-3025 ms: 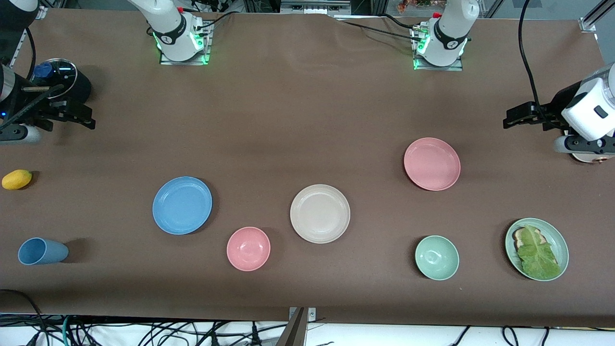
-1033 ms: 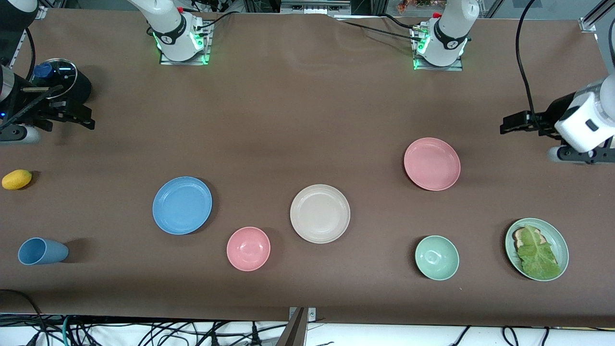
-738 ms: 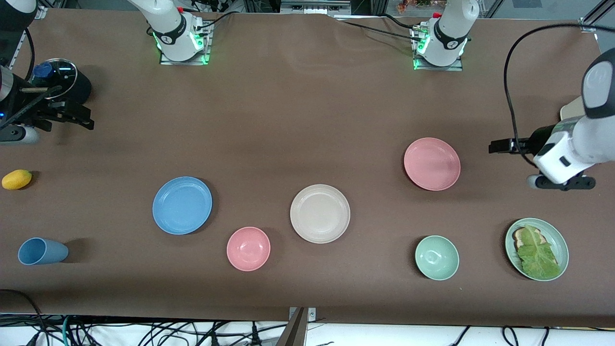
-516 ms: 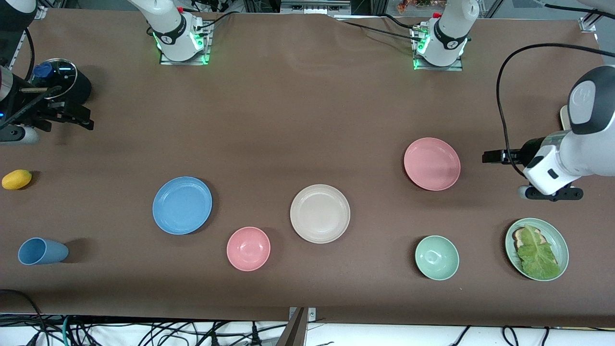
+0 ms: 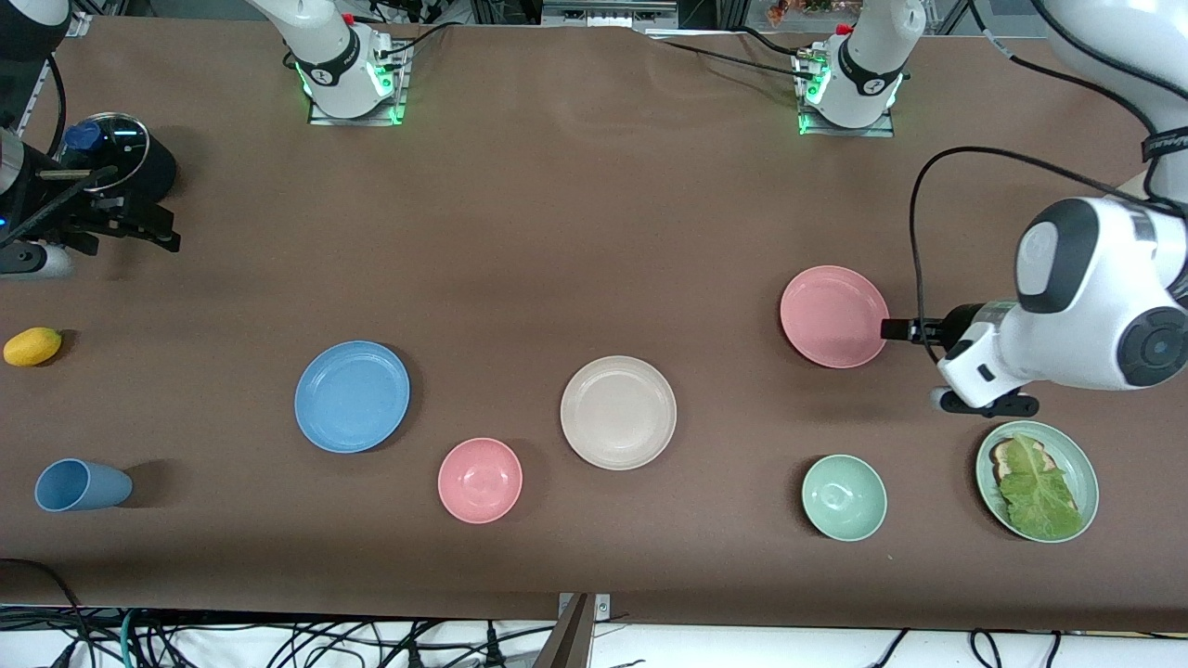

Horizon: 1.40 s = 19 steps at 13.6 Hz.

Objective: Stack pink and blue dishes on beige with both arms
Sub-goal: 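Move the left gripper down to the rim of the pink plate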

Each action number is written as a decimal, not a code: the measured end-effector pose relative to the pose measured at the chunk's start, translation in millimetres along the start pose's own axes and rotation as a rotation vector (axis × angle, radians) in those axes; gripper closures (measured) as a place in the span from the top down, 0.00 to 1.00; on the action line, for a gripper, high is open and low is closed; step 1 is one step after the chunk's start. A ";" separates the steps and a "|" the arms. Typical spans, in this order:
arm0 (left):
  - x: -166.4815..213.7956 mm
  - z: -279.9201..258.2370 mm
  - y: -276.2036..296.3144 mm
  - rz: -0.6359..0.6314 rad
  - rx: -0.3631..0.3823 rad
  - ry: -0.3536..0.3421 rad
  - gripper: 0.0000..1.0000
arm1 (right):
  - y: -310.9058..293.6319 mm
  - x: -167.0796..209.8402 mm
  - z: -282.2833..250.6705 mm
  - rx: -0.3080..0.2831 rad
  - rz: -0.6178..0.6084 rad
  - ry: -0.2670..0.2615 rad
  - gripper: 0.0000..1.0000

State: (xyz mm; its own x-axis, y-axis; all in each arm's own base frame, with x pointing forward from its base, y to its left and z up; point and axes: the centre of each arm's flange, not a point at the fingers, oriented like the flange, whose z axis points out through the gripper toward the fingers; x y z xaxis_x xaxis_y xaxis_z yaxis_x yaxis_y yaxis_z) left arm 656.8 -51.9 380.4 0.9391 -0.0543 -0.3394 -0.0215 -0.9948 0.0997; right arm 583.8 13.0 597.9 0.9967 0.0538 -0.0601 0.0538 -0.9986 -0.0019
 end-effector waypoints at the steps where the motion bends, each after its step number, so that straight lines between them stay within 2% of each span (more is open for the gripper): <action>1: 3.8 4.9 -2.8 -0.004 0.000 0.012 1.00 | 0.4 0.0 0.0 0.000 0.001 0.000 1.00; 4: 10.5 29.2 -43.5 0.031 -0.021 0.064 1.00 | 2.8 0.0 -0.1 0.000 0.005 0.001 1.00; 10: -18.3 108.5 -137.1 0.125 -0.229 0.199 1.00 | 3.7 0.0 -0.1 0.000 0.007 0.001 1.00; 19: -57.1 194.5 -156.9 0.162 -0.280 0.343 1.00 | 4.0 0.1 0.2 0.000 0.007 0.000 1.00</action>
State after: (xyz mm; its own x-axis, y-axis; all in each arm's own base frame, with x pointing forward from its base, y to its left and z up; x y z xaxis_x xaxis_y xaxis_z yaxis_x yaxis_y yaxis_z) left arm 539.9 90.5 202.2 0.9914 -0.1282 0.0253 -0.1278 -0.9118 0.3903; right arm 584.1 8.9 597.7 0.9971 0.0464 -0.0597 0.0464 -0.9989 -0.0017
